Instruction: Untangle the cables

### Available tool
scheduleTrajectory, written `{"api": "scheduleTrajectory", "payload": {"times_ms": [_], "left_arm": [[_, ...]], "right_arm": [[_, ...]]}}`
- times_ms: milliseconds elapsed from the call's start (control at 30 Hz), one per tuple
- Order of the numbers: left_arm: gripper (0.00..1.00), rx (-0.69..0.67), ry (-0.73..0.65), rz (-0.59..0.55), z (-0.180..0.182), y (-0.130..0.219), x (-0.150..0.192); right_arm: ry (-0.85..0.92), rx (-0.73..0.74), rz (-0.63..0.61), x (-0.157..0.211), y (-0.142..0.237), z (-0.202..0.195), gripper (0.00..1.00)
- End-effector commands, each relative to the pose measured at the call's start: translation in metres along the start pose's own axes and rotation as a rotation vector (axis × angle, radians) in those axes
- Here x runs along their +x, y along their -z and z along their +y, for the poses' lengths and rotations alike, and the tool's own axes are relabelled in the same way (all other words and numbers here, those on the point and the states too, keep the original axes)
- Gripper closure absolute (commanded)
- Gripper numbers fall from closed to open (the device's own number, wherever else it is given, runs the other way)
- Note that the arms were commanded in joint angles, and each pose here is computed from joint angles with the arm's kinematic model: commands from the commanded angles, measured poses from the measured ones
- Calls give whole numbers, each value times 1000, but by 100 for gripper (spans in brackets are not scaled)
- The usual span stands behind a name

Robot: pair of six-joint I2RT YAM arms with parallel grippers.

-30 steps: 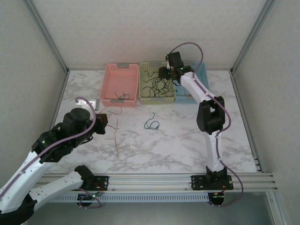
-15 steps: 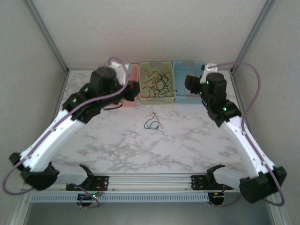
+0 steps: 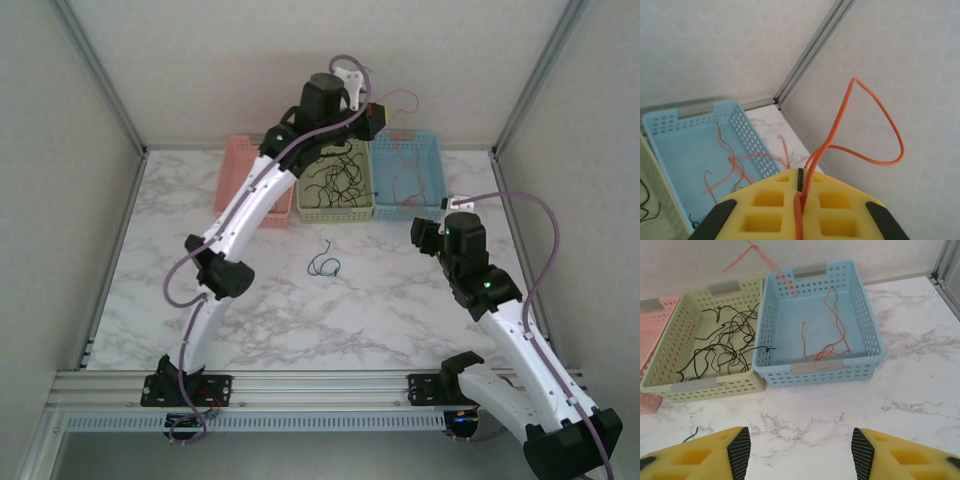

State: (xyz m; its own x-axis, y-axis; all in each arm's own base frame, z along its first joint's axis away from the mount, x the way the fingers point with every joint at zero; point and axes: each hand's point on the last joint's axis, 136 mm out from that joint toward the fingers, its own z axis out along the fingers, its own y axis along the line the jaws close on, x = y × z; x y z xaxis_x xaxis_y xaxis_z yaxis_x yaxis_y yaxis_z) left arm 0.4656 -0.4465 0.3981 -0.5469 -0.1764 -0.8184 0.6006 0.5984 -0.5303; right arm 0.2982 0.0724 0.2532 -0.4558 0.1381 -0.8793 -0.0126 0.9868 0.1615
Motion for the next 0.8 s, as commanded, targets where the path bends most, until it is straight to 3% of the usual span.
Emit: {"api": "scheduleTrajectory", "payload": {"times_ms": [0,133,200,233,333,367,433,533,767], "left_arm": [[100,99,78,-91,6,-22,-16],[100,46,109,-70,49,-68,23],[91,-7,109,-39,75,-87,48],[81,-40,113,-15,91,-97,64],[32,-39,131,66,109,-113,101],[22,-10,133,96,105,-115,108],[11,5,87,143,91,-106,111],[6,-5,-25,173,65,-79,96],[8,-71,-143,161,31,-2,39]], "right_arm": [[-14,25,16,8,4,-8,41],[-14,13,23,11,9,-8,41],[-17,5,27,12,10,-7,41],[-18,0,28,12,10,-6,41],[-15,-15,36,12,9,-2,42],[-13,-17,40,13,8,-2,41],[-9,-15,44,14,6,-1,41],[-11,-18,35,10,3,0,41],[7,-81,109,28,-15,15,42]]}}
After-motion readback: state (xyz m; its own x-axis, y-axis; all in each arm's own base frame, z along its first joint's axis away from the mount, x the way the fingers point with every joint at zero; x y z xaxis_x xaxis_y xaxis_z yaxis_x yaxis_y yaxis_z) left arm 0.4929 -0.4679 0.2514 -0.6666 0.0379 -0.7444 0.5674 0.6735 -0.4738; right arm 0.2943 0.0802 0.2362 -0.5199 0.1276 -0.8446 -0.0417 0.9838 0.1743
